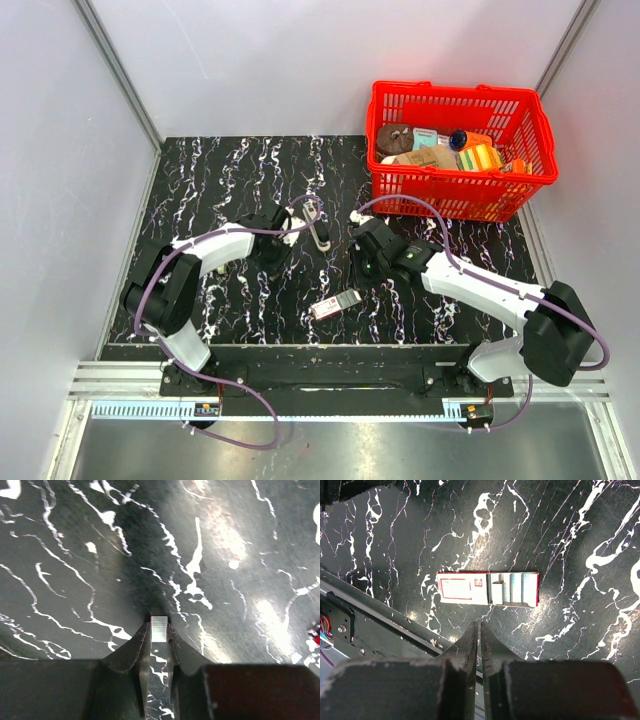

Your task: Unload the staples from the stapler

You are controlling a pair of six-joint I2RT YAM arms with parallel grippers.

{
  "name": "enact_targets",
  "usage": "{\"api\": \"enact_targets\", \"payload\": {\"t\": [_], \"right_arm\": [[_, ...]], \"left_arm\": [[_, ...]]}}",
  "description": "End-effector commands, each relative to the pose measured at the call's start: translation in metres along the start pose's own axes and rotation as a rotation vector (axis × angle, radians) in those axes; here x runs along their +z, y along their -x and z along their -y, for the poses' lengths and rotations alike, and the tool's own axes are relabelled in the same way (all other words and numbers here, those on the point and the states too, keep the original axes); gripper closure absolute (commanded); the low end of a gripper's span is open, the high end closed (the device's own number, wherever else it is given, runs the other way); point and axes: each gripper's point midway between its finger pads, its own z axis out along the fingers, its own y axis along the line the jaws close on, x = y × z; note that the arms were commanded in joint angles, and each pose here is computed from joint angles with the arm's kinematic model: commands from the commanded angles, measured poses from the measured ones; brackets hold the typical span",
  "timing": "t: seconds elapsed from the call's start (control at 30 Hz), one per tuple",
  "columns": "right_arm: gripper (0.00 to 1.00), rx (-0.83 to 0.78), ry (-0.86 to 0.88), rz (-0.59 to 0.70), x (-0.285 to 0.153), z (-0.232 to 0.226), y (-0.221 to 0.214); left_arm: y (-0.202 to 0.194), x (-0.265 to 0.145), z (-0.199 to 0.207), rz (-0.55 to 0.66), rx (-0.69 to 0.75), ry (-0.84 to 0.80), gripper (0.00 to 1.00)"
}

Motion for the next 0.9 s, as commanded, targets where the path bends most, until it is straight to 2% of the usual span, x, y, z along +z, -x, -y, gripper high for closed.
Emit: {"api": "enact_targets", "payload": {"t": [0.0,0.07,0.2,0.3,0.37,0.43,0.53,0.67,0.87], "right_arm": [[0.90,-0.017,0.028,0.078,-0.010,-0.012,0.028],[0.88,-0.019,0.056,0.128,-0.021,-0.020,0.041],[0.86,-0.018,0.101,0.238,-0.050,-0.037,0.072],[0.81,-0.011,0.196,0.342,-0.080,-0.056,0.090],[0.77,0.006,0.251,0.407,-0.099,-0.064,0.098],[0.70,0.014,0.297,0.468,-0.119,-0.071,0.106],[0.61,0.024,0.386,0.530,-0.147,-0.084,0.112],[0.58,0.036,0.475,0.591,-0.177,-0.097,0.119],[0.52,0.031,0.611,0.629,-0.203,-0.117,0.121]], "left_arm": [[0.024,-0.026,0.019,0.069,0.027,-0.116,0.86],[0.047,-0.051,0.028,0.132,0.047,-0.166,0.85],[0.107,-0.129,0.052,0.341,0.110,-0.301,0.86],[0.132,-0.192,0.086,0.485,0.153,-0.505,0.86],[0.142,-0.223,0.102,0.563,0.159,-0.610,0.86],[0.147,-0.246,0.117,0.618,0.164,-0.708,0.84],[0.150,-0.274,0.134,0.661,0.091,-0.883,0.80],[0.145,-0.304,0.155,0.667,0.057,-1.120,0.80],[0.139,-0.334,0.165,0.722,0.053,-1.289,0.80]]}}
